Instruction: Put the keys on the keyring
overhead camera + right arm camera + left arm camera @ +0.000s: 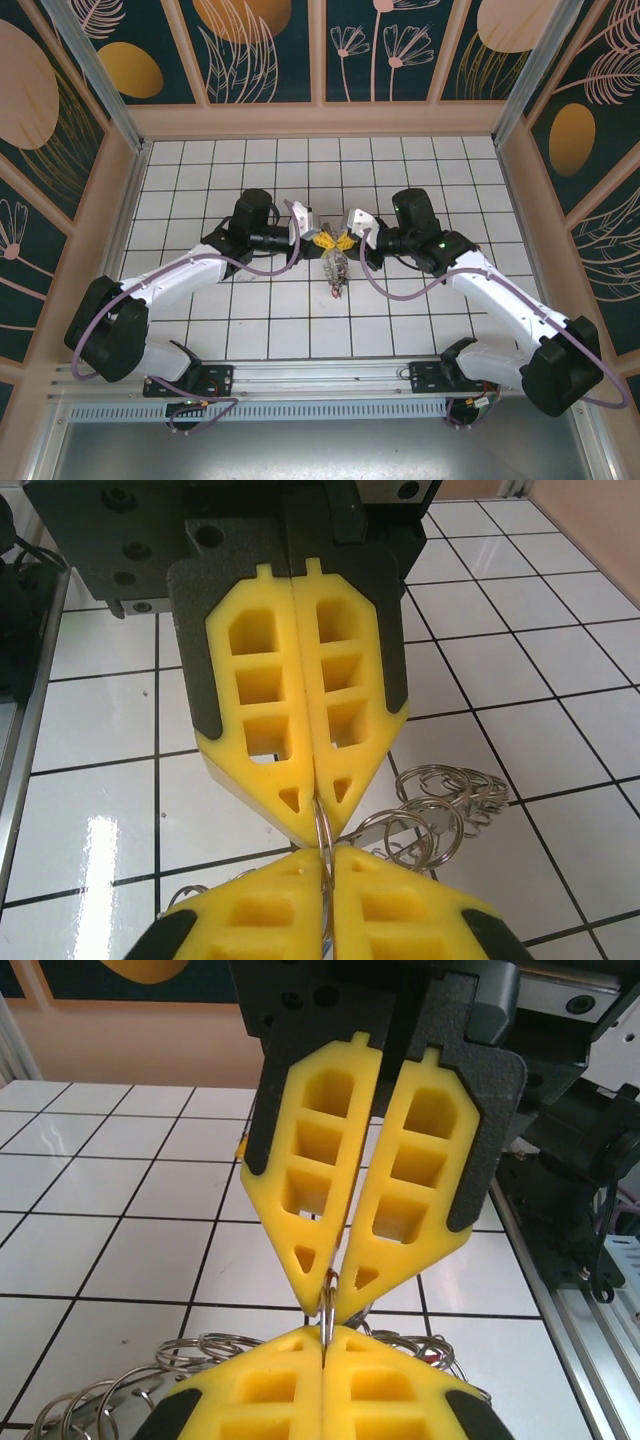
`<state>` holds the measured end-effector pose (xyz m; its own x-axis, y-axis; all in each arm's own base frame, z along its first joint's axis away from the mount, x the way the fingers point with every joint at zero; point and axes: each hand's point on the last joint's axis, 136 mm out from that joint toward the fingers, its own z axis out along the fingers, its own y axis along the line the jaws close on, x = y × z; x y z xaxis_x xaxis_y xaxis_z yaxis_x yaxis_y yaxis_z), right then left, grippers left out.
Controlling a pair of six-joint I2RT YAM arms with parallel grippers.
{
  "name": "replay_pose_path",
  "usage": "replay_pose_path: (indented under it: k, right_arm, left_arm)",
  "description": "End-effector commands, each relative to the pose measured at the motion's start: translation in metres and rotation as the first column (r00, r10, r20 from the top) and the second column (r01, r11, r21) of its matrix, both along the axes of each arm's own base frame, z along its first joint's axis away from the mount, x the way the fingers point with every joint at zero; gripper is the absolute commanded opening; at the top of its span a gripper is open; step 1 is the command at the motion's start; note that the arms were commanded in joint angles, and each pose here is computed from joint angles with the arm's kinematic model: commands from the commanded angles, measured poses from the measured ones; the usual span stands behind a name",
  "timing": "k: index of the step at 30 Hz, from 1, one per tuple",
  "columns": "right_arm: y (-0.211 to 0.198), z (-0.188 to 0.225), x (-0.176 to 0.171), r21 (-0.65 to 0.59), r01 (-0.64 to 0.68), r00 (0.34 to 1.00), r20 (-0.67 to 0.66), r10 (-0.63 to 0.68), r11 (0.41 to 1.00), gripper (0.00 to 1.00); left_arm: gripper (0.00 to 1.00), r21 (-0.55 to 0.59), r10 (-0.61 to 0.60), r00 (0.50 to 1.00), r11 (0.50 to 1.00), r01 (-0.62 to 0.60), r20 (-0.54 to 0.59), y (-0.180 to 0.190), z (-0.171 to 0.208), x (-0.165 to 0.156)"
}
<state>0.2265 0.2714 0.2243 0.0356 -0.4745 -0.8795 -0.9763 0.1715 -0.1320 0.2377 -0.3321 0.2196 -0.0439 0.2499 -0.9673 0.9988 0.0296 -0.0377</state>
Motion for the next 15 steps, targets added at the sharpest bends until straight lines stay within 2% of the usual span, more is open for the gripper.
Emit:
replay_pose_path:
  k: [1, 9, 15]
  right_arm:
    - [0.002, 0.011, -0.002, 0.05, -0.034, 0.999, 0.044, 0.032, 0.998, 0.12]
    - [0.004, 0.019, -0.012, 0.114, -0.087, 0.995, 0.049, 0.082, 0.99, 0.14]
    - [-0.003, 0.021, -0.005, 0.138, -0.075, 0.997, 0.044, 0.069, 0.988, 0.14]
  left_arm:
    - [0.0, -0.123, -0.07, 0.996, 0.99, 0.076, 0.054, -0.002, 0.035, -0.015]
    - [0.0, -0.188, -0.109, 0.993, 0.975, 0.117, 0.051, -0.003, 0.046, -0.023]
    - [0.0, -0.202, -0.125, 0.991, 0.97, 0.133, 0.05, -0.004, 0.049, -0.025]
